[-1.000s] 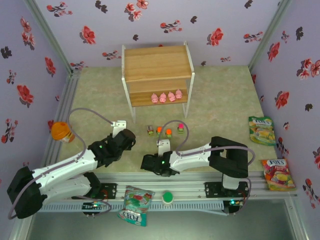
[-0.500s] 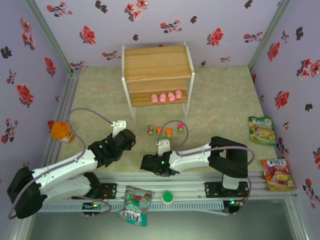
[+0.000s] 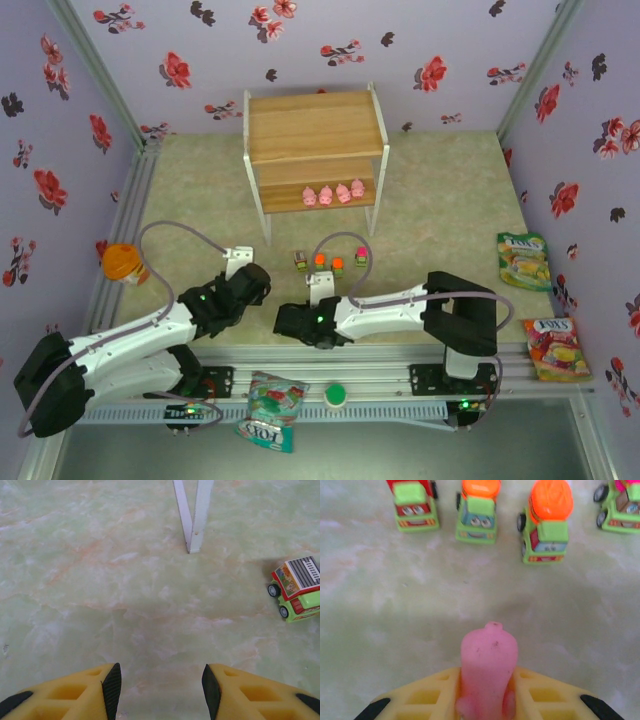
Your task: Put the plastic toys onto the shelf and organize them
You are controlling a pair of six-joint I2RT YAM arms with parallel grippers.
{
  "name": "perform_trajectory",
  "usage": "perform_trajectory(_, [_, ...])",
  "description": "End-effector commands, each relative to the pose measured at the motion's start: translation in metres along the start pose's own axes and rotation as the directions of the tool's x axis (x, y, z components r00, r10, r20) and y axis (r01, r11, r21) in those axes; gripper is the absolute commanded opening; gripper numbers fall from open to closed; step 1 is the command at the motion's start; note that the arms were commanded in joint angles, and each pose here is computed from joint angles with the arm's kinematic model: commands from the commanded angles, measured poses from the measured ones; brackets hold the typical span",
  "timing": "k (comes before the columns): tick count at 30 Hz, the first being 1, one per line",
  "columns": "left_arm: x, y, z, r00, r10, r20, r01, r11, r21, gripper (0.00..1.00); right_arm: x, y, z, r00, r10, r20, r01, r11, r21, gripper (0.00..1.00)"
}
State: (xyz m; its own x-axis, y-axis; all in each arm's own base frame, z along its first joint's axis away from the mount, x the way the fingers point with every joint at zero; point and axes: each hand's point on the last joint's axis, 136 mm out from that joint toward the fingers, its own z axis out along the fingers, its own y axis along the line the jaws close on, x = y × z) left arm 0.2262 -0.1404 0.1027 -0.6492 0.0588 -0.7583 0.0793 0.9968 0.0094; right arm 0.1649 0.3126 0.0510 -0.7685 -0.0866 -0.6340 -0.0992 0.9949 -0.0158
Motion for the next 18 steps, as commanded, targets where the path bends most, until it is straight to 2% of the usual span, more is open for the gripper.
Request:
perform_trajectory(1, [-0.001, -0.002, -0.002, 1.000, 0.009, 0.022, -0.010, 1.000, 0.025, 0.51, -0.029, 0.000, -0.015, 0.997, -0.018, 0.071, 0.017, 1.000, 0.014, 0.28])
perform_trajectory(10, [-0.003, 0.001, -0.006, 1.000, 0.000, 0.031, -0.001, 0.999, 0.033, 0.51, -0.077, 0.005, -0.015, 0.995, 0.044, 0.091, -0.042, 0.999, -0.019, 0.28])
perform_trajectory(18, [-0.002, 0.010, -0.005, 0.999, -0.035, 0.019, 0.034, 0.999, 0.020, 0.52, -0.139, 0.008, -0.022, 0.985, 0.072, 0.160, -0.068, 0.997, -0.028, 0.28])
